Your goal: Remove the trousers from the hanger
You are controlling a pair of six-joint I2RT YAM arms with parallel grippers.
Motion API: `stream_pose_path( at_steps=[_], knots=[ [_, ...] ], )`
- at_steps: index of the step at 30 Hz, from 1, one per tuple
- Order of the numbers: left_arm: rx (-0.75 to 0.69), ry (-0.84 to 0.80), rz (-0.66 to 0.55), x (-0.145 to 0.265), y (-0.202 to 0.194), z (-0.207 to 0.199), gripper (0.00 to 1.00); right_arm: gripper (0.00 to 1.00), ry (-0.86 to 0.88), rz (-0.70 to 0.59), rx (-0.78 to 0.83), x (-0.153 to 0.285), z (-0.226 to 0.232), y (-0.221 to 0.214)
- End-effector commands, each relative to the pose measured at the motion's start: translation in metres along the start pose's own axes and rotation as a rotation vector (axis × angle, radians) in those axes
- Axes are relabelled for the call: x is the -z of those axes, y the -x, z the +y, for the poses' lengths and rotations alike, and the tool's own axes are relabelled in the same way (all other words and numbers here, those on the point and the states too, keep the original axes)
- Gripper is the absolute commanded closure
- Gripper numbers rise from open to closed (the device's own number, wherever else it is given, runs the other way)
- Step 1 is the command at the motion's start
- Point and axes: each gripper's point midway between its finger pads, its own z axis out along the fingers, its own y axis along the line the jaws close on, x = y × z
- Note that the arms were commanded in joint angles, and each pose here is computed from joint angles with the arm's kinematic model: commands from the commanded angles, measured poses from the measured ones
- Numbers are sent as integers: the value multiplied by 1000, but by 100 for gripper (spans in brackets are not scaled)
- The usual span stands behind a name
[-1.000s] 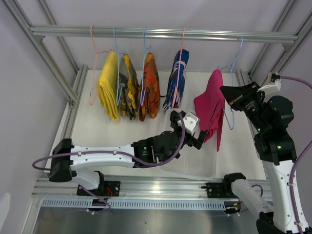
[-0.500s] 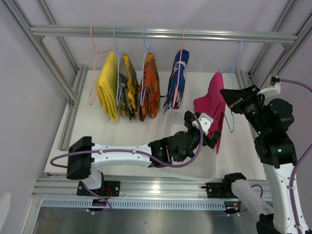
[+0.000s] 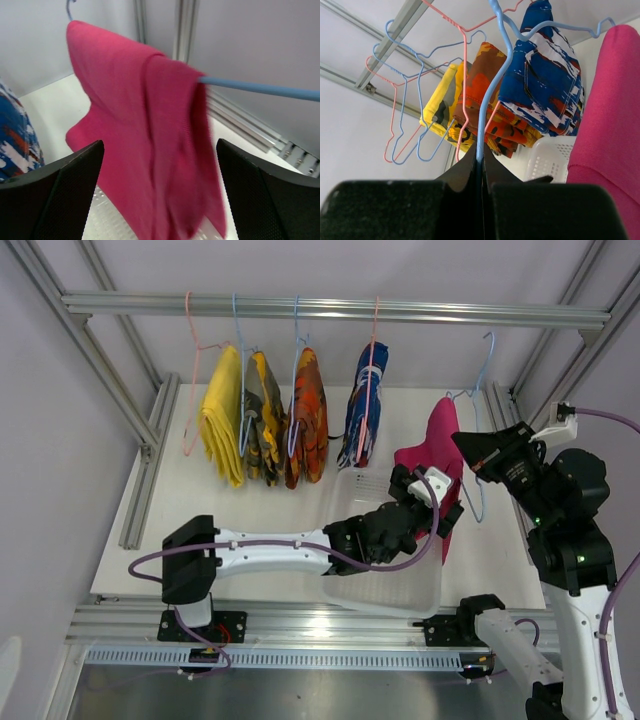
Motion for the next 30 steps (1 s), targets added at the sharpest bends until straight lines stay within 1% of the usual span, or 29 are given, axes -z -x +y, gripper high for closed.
stream_pose_path(
  at_steps=[1,3,4,5,6,7,9,13,15,19,21,24,30],
  knots=[
    [44,19,-30,-13,13,17,5,100,187,-108,71,29,58,35],
    [36,24,-33,-11,10,23,10,100,191,-110,77,32,61,36],
    [35,27,-38,-11,12,26,16,100,189,-111,81,33,61,37],
    [27,27,-35,-9,8,28,17,100,181,-113,90,32,59,37],
    [31,24,-45,-7,13,29,17,100,179,-112,93,32,58,36],
    [32,21,-46,-5,12,30,20,100,173,-108,91,31,56,35],
    [27,16,-43,-4,10,30,22,100,173,-95,87,28,55,32],
    [30,-2,-50,-3,11,27,22,100,182,-92,83,28,55,31],
    [44,-29,-55,1,10,23,21,100,171,-95,91,27,53,31],
    [69,-69,-68,13,15,17,10,100,162,-85,91,23,50,29],
    [91,-91,-54,17,14,13,5,100,164,-84,90,22,49,29],
    [114,-118,-58,21,17,8,4,100,161,-79,87,21,47,27],
    [96,-139,-59,21,17,1,3,100,159,-77,90,20,46,26]
  ],
)
